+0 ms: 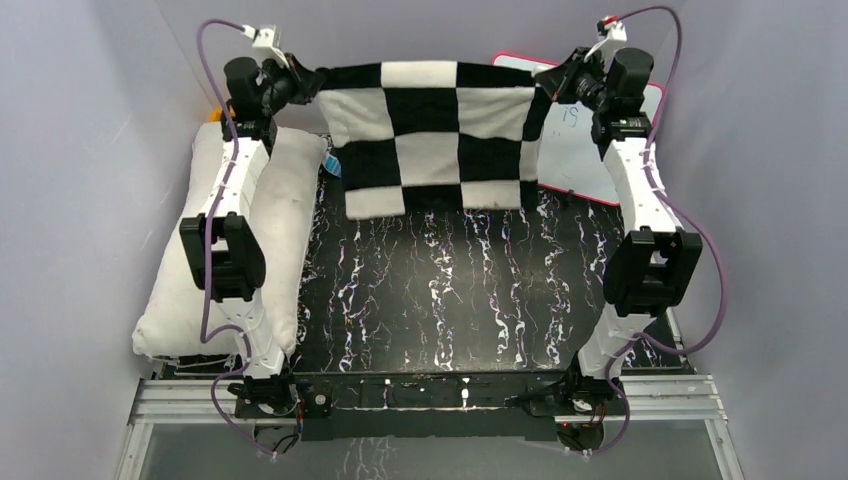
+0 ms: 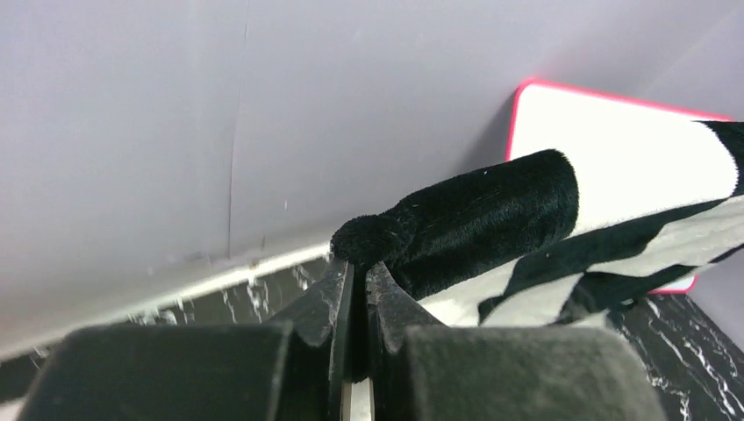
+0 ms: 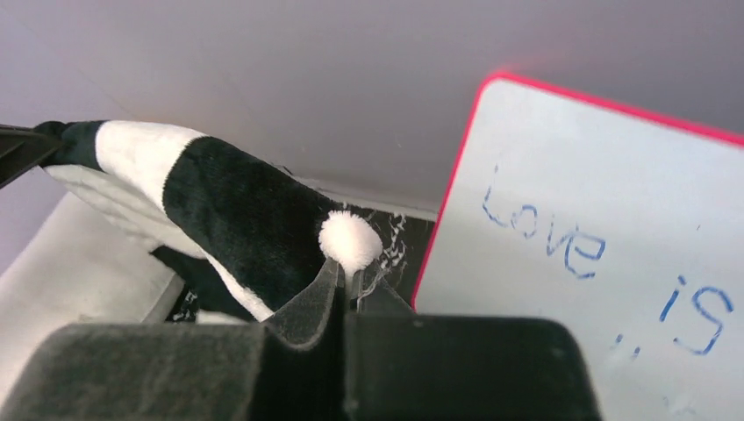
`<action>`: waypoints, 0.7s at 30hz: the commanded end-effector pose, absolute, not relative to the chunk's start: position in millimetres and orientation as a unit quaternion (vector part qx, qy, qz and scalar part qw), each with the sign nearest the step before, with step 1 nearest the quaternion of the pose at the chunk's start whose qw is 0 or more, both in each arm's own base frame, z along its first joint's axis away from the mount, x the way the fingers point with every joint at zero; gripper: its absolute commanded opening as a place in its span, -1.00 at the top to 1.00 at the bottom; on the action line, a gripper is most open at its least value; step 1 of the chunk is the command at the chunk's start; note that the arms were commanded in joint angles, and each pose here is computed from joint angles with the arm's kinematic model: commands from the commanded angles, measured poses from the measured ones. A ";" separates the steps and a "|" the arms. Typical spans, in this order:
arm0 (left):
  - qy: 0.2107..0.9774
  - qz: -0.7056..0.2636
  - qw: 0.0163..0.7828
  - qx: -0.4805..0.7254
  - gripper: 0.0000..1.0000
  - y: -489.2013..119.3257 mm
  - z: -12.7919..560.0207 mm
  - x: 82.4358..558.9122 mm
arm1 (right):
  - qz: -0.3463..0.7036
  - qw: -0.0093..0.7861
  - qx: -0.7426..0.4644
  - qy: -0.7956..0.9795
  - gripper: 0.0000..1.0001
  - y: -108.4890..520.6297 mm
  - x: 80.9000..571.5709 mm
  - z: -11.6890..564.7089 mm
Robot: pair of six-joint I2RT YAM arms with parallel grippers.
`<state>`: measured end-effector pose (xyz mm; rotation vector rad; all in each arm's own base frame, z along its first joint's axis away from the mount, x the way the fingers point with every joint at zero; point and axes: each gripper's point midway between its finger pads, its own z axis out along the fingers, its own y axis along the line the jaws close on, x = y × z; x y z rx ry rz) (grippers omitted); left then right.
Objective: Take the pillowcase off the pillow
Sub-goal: Fold the pillowcase at the center of the board.
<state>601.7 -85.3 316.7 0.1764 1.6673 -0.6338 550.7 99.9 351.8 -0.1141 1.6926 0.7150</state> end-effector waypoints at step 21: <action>0.770 -0.237 0.592 -0.002 1.00 -71.4 256.0 286.8 | 0.373 0.527 -0.035 0.763 1.00 126.6 251.1 267.2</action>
